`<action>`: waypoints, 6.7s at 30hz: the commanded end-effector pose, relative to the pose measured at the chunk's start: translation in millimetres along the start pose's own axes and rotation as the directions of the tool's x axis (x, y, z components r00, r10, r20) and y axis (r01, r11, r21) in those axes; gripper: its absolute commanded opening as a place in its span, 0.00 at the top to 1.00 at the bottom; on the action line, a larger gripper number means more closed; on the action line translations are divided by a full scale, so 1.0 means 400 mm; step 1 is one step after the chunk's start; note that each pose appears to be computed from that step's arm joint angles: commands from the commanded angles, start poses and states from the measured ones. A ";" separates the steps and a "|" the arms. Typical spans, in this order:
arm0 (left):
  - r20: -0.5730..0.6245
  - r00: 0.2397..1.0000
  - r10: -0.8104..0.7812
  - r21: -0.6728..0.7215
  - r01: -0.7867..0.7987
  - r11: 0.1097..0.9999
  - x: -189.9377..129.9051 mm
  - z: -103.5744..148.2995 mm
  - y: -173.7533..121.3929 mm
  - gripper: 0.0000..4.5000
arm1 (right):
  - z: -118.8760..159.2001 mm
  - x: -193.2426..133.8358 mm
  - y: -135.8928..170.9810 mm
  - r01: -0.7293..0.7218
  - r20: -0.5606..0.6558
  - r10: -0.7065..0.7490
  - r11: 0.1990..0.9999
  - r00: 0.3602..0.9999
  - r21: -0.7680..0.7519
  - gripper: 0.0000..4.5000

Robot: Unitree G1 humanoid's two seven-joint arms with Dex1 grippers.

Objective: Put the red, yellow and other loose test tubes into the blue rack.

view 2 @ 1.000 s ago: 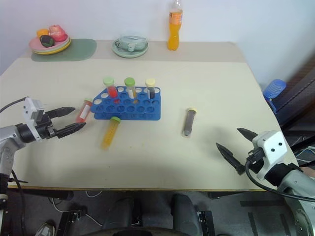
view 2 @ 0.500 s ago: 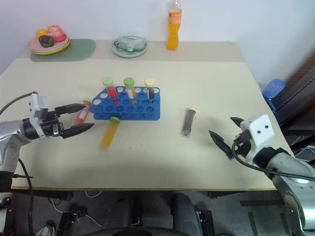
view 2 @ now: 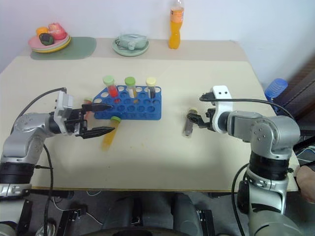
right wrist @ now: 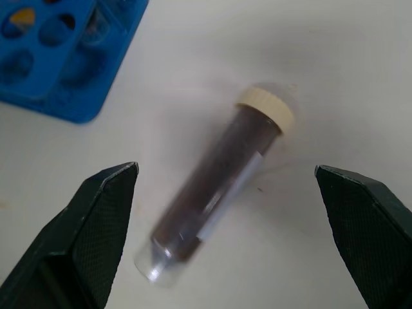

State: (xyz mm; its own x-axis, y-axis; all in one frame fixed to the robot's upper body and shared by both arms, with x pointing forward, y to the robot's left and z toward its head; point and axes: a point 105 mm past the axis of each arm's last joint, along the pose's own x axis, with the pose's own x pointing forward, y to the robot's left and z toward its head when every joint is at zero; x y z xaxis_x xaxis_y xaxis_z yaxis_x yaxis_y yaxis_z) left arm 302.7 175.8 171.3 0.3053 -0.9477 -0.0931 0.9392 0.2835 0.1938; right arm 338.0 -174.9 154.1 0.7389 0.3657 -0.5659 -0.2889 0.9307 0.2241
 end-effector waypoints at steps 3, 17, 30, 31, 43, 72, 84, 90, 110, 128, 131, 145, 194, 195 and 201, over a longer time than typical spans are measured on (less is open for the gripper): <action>0.020 0.999 -0.032 0.022 0.031 0.999 0.020 0.020 -0.004 0.01 | 0.036 0.015 -0.001 0.030 -0.017 -0.029 0.998 0.999 0.054 0.00; 0.012 0.999 -0.040 -0.001 0.040 0.999 0.016 0.005 -0.023 0.01 | -0.003 0.093 0.012 0.110 -0.177 -0.087 0.986 0.980 0.123 0.00; 0.005 0.999 -0.053 -0.040 0.054 0.998 0.019 -0.014 -0.045 0.00 | -0.023 0.129 0.037 0.140 -0.273 -0.115 0.987 0.955 0.073 0.39; 0.006 0.999 -0.053 -0.043 0.054 0.998 0.019 -0.015 -0.046 0.00 | -0.026 0.131 0.043 0.136 -0.276 -0.114 0.989 0.954 0.062 0.51; 0.009 1.000 -0.010 -0.060 0.010 0.998 0.008 -0.027 -0.046 0.00 | 0.043 0.026 0.197 -0.257 0.031 0.283 0.907 0.959 -0.333 0.82; 0.071 0.914 0.399 -0.032 -0.398 0.917 -0.100 -0.039 0.000 0.00 | 0.121 0.140 0.415 -0.117 0.628 0.624 0.747 0.465 -0.655 0.82; 0.054 0.903 0.426 -0.025 -0.425 0.905 -0.124 -0.036 -0.017 0.00 | 0.096 0.187 0.401 -0.125 0.618 0.612 0.753 0.494 -0.646 0.82; 0.051 0.901 0.431 -0.025 -0.430 0.902 -0.129 -0.037 -0.017 0.00 | 0.075 0.190 0.388 -0.123 0.612 0.611 0.751 0.503 -0.649 0.82; 0.046 0.905 0.423 -0.012 -0.423 0.906 -0.134 -0.033 -0.014 0.00 | 0.072 0.199 0.374 -0.103 0.622 0.584 0.767 0.522 -0.634 0.82; 0.054 0.905 0.422 -0.019 -0.422 0.907 -0.128 -0.031 -0.017 0.00 | 0.077 0.190 0.377 -0.210 0.665 0.572 0.811 0.481 -0.546 0.82; 0.056 0.905 0.422 -0.019 -0.422 0.907 -0.127 -0.030 -0.016 0.00 | 0.080 0.190 0.370 -0.231 0.689 0.544 0.835 0.478 -0.500 0.82; 0.071 0.906 0.417 -0.036 -0.416 0.909 -0.117 -0.025 -0.014 0.00 | 0.025 0.191 0.326 -0.159 0.671 0.537 0.827 0.512 -0.540 0.54; -0.689 0.505 0.520 -0.339 -0.859 0.385 0.030 -0.073 0.014 0.00 | -0.114 -0.138 0.213 -0.401 0.045 0.767 0.383 0.640 -0.832 0.32; -0.700 0.498 0.511 -0.333 -0.861 0.384 0.033 -0.078 0.015 0.00 | -0.112 -0.138 0.215 -0.397 0.054 0.766 0.391 0.641 -0.830 0.32; -0.747 0.468 0.473 -0.320 -0.876 0.360 0.044 -0.097 0.024 0.00 | -0.109 -0.140 0.223 -0.385 0.073 0.761 0.406 0.644 -0.829 0.32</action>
State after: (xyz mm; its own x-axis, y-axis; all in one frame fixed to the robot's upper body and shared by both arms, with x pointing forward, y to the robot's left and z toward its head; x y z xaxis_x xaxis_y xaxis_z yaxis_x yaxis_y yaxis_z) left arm 321.0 171.3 125.7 0.6948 -0.1858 -0.6948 0.1015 0.9817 -0.1610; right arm 247.4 -115.1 159.1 0.3021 0.9392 -0.1630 -0.9215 0.2440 -0.3022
